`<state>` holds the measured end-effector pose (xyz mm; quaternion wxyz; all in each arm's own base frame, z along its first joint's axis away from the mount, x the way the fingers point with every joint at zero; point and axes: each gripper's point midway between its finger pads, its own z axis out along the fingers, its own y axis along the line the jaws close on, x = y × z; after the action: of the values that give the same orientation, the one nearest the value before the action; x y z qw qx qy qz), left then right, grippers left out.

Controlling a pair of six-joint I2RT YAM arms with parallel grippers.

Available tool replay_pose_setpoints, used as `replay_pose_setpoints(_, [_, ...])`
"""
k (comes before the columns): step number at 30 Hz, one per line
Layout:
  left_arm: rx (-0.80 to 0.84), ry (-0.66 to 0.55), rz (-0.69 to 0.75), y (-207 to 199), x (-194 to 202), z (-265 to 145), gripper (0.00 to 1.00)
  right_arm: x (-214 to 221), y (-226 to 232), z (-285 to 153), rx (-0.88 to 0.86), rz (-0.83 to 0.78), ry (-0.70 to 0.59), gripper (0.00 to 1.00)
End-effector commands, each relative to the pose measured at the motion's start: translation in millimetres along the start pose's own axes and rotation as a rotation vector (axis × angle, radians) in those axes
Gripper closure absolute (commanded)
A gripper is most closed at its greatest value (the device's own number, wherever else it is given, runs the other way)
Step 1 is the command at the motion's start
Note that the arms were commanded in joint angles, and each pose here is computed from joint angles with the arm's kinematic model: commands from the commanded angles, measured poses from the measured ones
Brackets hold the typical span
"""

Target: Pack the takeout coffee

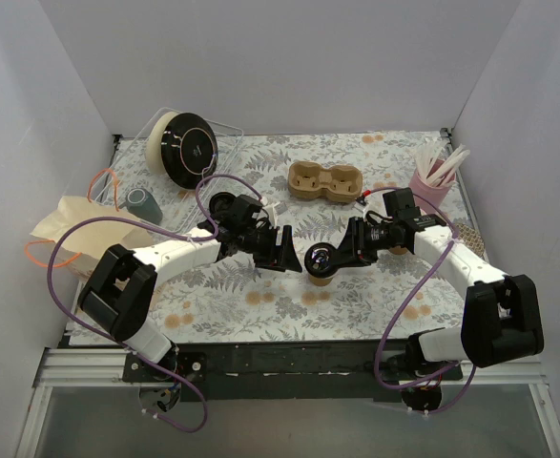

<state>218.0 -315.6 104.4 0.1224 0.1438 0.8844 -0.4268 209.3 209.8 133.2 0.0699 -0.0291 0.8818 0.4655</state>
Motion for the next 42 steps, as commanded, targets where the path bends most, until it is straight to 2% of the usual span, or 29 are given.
replay_pose_setpoints(1, [0.013, -0.055, 0.057, -17, -15, -12, 0.35, -6, 10, -14, 0.022, -0.055, -0.036, 0.59])
replay_pose_setpoints(17, [0.0, -0.066, 0.084, -22, -36, -7, 0.33, 2, 1, -29, 0.141, -0.006, -0.035, 0.58])
replay_pose_setpoints(19, [0.002, -0.071, 0.088, -24, -40, -6, 0.32, 3, 4, -34, 0.152, -0.005, -0.048, 0.58])
replay_pose_setpoints(23, [0.004, -0.071, 0.093, -25, -46, -2, 0.32, -3, 12, -41, 0.164, -0.016, -0.094, 0.5])
replay_pose_setpoints(29, [0.001, -0.059, 0.098, -21, -51, 7, 0.32, -23, 7, -42, 0.202, -0.028, -0.186, 0.53])
replay_pose_setpoints(37, [0.02, -0.033, 0.106, -22, -61, 25, 0.35, -29, 5, -27, 0.139, -0.048, -0.159, 0.53])
replay_pose_setpoints(42, [-0.008, -0.016, 0.087, -14, -49, 27, 0.37, -21, -2, -20, 0.121, -0.057, -0.112, 0.53])
